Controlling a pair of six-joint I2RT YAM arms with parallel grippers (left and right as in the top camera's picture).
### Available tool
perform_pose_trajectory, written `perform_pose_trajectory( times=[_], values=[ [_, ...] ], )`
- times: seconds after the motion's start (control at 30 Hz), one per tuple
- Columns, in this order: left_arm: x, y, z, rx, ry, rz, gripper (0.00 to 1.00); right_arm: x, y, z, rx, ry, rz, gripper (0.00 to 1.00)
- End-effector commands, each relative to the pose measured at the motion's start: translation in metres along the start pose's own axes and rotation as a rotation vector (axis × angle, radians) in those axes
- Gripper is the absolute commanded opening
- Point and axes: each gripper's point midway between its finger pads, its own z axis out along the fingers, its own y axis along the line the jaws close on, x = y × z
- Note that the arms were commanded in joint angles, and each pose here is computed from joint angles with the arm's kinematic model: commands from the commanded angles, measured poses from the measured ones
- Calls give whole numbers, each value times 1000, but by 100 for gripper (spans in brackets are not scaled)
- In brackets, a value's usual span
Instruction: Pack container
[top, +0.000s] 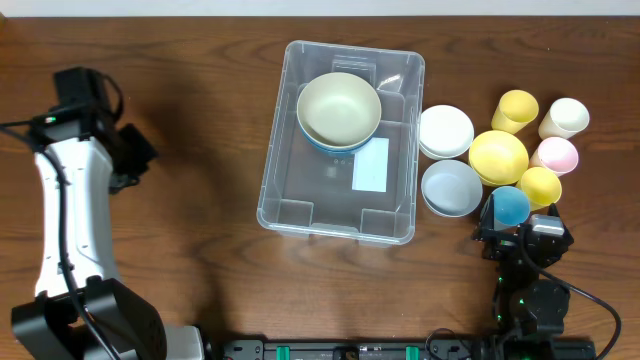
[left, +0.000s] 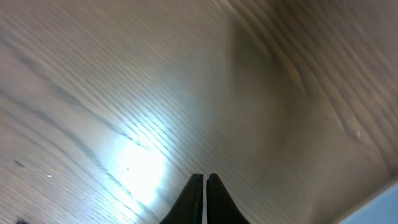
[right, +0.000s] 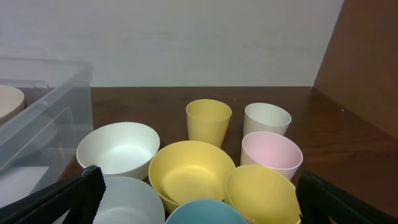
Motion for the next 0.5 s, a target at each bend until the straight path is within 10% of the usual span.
perform_pose_trajectory(
  times=[0.0, 0.47],
  values=[
    [21, -22, 4, 20, 40, 87, 6, 0, 2, 0, -6, -2, 13, 99],
    [86, -104, -8, 86, 61, 404, 6, 0, 2, 0, -6, -2, 13, 99]
  ],
)
